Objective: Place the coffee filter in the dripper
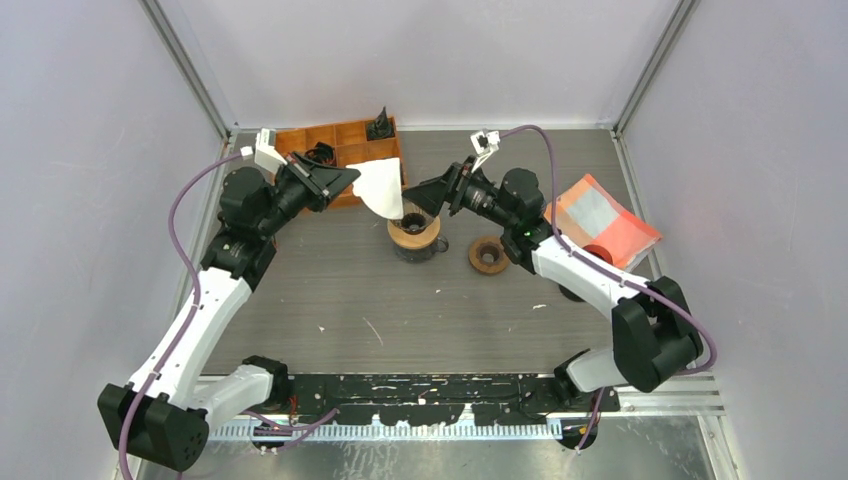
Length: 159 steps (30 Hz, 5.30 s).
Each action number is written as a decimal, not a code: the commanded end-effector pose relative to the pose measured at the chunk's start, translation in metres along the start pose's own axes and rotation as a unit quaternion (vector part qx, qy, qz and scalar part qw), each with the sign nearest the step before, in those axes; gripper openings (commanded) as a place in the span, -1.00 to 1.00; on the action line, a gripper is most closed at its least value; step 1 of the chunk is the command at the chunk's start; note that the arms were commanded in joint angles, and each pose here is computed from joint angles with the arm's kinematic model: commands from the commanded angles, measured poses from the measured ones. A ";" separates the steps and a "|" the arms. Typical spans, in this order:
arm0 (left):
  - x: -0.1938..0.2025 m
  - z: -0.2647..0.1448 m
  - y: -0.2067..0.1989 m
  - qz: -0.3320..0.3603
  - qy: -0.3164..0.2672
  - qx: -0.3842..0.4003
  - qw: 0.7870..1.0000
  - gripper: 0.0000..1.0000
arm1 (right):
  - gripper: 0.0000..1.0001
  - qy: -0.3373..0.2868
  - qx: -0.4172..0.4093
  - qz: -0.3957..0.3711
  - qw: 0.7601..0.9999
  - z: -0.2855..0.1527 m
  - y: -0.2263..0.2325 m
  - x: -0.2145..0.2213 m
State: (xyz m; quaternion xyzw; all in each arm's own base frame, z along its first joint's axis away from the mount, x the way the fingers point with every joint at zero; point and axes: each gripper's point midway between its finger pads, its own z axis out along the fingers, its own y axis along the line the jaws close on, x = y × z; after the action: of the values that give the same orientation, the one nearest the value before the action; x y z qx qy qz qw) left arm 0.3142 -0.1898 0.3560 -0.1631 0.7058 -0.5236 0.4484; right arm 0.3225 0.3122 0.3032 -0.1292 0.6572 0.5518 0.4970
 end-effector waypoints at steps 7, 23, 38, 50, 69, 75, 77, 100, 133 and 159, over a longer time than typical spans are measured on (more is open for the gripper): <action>-0.007 -0.007 -0.049 -0.025 -0.010 0.104 0.994 -1.00 | 0.66 -0.022 -0.085 0.039 0.995 0.003 0.030 -0.016; 0.003 -0.001 -0.053 -0.053 0.011 0.126 0.991 -1.00 | -0.01 -0.026 -0.165 0.083 0.982 -0.001 0.047 -0.025; 0.001 0.002 -0.033 -0.034 -0.008 0.088 0.996 -0.69 | -0.98 -0.036 -0.208 0.107 0.972 -0.016 0.059 -0.039; 0.001 -0.013 -0.015 -0.010 -0.040 0.055 0.998 0.08 | -0.99 -0.050 -0.219 0.117 0.967 -0.024 0.067 -0.050; 0.016 -0.013 -0.008 -0.022 -0.011 0.062 0.998 0.16 | -0.99 -0.050 -0.219 0.117 0.968 -0.025 0.068 -0.051; 0.016 -0.011 -0.009 -0.024 -0.006 0.064 0.998 0.14 | -0.99 -0.051 -0.220 0.115 0.967 -0.025 0.069 -0.052; 0.017 -0.010 -0.008 -0.025 -0.004 0.063 0.998 0.13 | -0.99 -0.051 -0.221 0.114 0.967 -0.026 0.069 -0.052; 0.033 0.004 -0.030 -0.058 0.025 0.121 0.991 0.03 | -0.99 -0.057 -0.223 0.126 0.965 -0.023 0.068 -0.053; 0.049 0.004 -0.032 -0.053 -0.043 0.117 0.991 -1.00 | -0.67 -0.076 -0.181 0.143 0.970 -0.017 0.056 -0.039; 0.050 -0.016 0.002 0.198 0.084 -0.131 0.968 -1.00 | 0.36 -0.020 0.045 -0.084 0.995 -0.035 0.018 -0.043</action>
State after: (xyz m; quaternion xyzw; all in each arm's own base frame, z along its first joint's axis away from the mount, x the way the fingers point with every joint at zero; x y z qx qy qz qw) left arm 0.2827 -0.2220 0.3409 -0.0808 0.7821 -0.4060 0.4658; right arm 0.3119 0.2804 0.3224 -0.1205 0.6645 0.5300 0.5128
